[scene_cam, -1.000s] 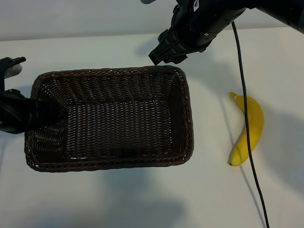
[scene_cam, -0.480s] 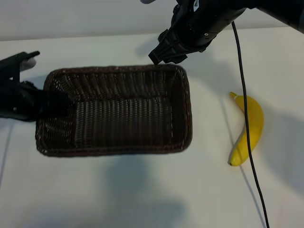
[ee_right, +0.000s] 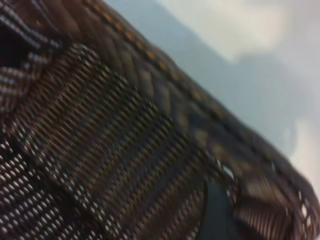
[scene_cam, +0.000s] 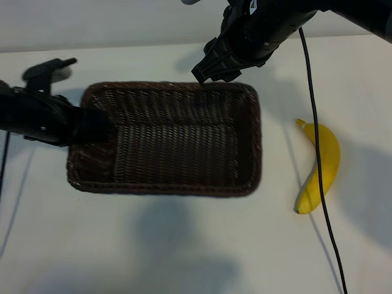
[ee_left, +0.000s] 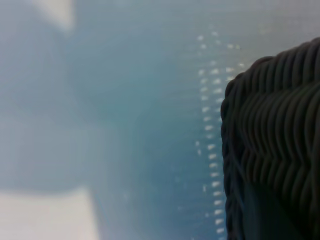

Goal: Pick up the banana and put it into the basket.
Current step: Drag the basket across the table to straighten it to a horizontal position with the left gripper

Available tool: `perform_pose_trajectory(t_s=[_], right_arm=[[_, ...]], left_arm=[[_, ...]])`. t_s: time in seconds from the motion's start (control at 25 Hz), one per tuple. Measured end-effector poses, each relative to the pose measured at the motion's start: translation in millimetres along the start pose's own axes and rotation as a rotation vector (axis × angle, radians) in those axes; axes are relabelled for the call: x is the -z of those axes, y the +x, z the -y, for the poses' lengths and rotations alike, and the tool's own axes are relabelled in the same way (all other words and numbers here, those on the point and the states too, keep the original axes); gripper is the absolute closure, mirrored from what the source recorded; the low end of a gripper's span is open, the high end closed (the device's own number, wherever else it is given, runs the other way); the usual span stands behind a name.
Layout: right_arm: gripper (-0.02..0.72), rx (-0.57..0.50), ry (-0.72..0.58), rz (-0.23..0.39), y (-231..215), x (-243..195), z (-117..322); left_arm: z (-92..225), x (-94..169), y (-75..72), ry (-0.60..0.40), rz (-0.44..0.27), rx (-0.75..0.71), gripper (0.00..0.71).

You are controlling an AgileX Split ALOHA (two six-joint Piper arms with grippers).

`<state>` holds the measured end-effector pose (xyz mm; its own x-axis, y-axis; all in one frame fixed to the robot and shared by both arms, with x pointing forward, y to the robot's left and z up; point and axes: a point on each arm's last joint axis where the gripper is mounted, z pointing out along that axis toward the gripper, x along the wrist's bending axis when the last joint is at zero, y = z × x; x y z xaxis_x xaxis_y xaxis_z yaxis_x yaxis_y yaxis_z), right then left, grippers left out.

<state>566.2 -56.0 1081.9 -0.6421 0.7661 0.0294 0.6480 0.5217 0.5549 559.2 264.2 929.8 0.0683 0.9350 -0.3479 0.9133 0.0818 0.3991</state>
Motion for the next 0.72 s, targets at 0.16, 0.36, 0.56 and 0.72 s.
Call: perform_pose_trajectory(t_s=[0.16, 0.36, 0.56, 0.72], right_arm=[[0.194, 0.0, 0.0, 0.0, 0, 0, 0], [0.194, 0.0, 0.0, 0.0, 0, 0, 0], [0.194, 0.0, 0.0, 0.0, 0, 0, 0], [0.194, 0.0, 0.0, 0.0, 0, 0, 0]], left_arm=[[1, -9, -1.7, 0.005, 0.002, 0.02, 0.546], [1, -17, 2.1, 0.006, -0.009, 0.043, 0.546], [1, -18, 1.6, 0.012, -0.001, 0.047, 0.546], [1, -18, -0.4, 0.017, 0.019, 0.069, 0.546]])
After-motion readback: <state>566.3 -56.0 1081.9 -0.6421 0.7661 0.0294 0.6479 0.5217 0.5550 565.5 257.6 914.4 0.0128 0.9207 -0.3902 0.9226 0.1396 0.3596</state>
